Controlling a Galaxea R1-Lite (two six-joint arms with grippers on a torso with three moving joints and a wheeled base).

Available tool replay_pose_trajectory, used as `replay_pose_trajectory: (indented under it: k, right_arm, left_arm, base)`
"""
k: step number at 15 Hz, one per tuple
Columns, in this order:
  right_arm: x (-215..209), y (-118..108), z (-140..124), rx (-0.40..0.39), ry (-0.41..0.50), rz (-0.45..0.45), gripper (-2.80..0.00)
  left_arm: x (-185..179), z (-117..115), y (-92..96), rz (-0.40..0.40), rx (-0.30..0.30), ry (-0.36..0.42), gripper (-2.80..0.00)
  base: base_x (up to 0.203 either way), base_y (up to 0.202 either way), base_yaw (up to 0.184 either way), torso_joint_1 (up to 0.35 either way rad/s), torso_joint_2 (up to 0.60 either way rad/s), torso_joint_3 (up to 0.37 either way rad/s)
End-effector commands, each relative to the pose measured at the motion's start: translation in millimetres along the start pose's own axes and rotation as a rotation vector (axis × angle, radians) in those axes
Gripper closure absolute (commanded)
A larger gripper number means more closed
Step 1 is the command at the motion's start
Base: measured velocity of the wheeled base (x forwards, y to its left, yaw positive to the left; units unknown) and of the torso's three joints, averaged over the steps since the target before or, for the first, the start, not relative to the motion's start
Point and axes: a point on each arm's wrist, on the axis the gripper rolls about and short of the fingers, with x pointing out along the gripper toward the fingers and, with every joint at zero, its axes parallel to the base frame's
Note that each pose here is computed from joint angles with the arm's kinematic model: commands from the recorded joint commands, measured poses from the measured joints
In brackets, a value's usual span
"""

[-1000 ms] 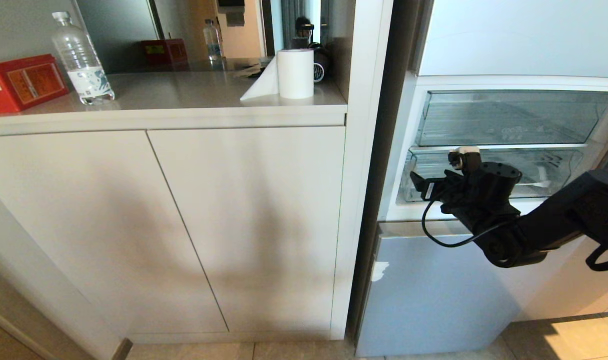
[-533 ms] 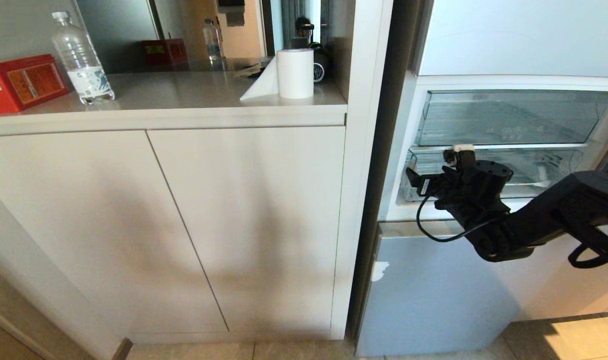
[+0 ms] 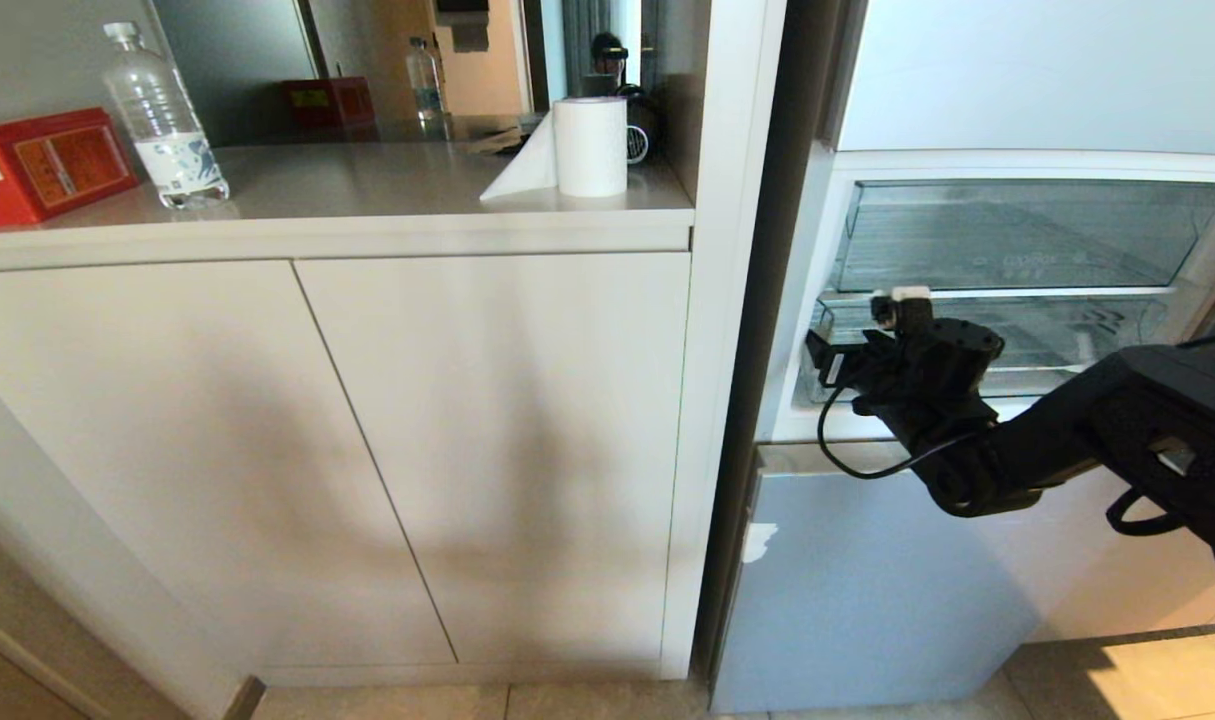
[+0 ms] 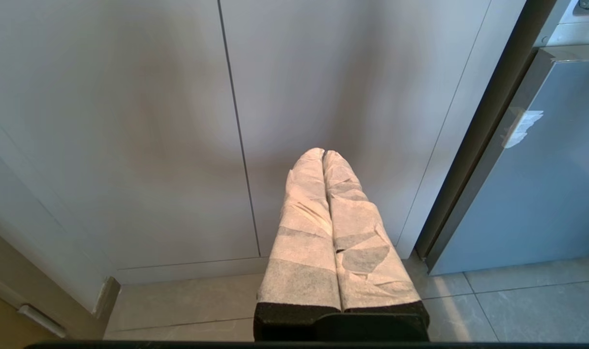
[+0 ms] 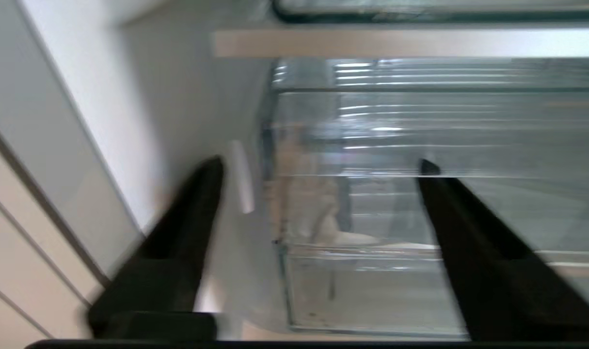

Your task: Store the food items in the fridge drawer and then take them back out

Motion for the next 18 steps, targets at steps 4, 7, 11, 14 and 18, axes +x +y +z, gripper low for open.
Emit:
replay_pose_trajectory:
  k: [4,7,11,14,18]
  right_arm:
    - [3,6,0,0.005,-0.016,0.011,0.00]
    - [4,8,1,0.005,-0.009,0.015,0.00]
    - [1,13,4,0.012,-0.013,-0.003,0.00]
    - [-16,11,12,0.039,0.016,-0.006,0.00]
    - [-61,8,20,0.055,0.109,0.023,0.00]
  left_arm:
    - [0,0,0.0,0.000,0.000,0.000,0.00]
    - [0,0,0.0,0.000,0.000,0.001,0.00]
    - [0,0,0.0,0.000,0.000,0.000,0.00]
    - [0,0,0.0,0.000,0.000,0.001,0.00]
    - [0,0,0.0,0.000,0.000,0.000,0.00]
  base:
    - [0.000,0.000,0.000,0.000,0.00,0.000]
    - [0.000,0.000,0.000,0.000,0.00,0.000]
    - [0.000,0.000,0.000,0.000,0.00,0.000]
    - [0.000,0.000,0.000,0.000,0.00,0.000]
    - [0.000,0.000,0.000,0.000,0.00,0.000]
